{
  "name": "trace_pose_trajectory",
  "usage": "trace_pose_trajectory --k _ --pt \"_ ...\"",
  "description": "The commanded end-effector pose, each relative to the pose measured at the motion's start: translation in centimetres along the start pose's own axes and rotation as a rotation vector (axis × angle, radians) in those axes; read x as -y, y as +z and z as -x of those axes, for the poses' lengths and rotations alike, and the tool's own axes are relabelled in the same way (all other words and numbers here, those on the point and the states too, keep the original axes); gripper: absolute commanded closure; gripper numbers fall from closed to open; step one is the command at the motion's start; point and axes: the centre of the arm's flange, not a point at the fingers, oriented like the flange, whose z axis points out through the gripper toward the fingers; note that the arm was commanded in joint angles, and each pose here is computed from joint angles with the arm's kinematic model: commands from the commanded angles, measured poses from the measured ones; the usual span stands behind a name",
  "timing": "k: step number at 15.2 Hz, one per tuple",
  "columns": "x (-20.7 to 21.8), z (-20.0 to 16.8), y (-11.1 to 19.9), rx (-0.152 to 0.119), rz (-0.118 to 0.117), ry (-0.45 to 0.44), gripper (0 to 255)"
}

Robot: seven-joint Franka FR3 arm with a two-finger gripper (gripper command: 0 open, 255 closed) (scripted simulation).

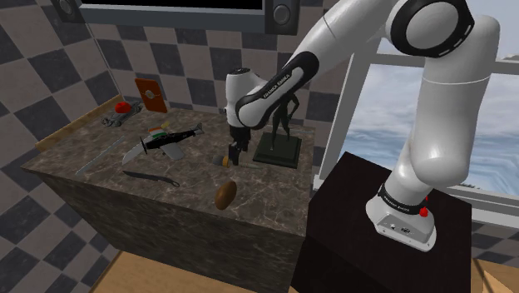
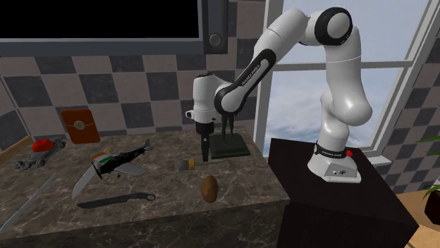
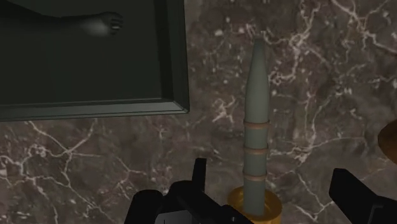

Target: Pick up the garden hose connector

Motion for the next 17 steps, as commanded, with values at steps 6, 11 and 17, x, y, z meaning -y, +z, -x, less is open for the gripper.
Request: trace_pose_trajectory --k 6,11,17 --pt "-0.2 0.0 3.6 0.000 0.000 -0.001 0" --pt "-0.1 -0.1 3.6 0.000 0.000 -0.001 255" --pt "-0.2 -0.1 3.6 0.000 0.000 -0.001 255"
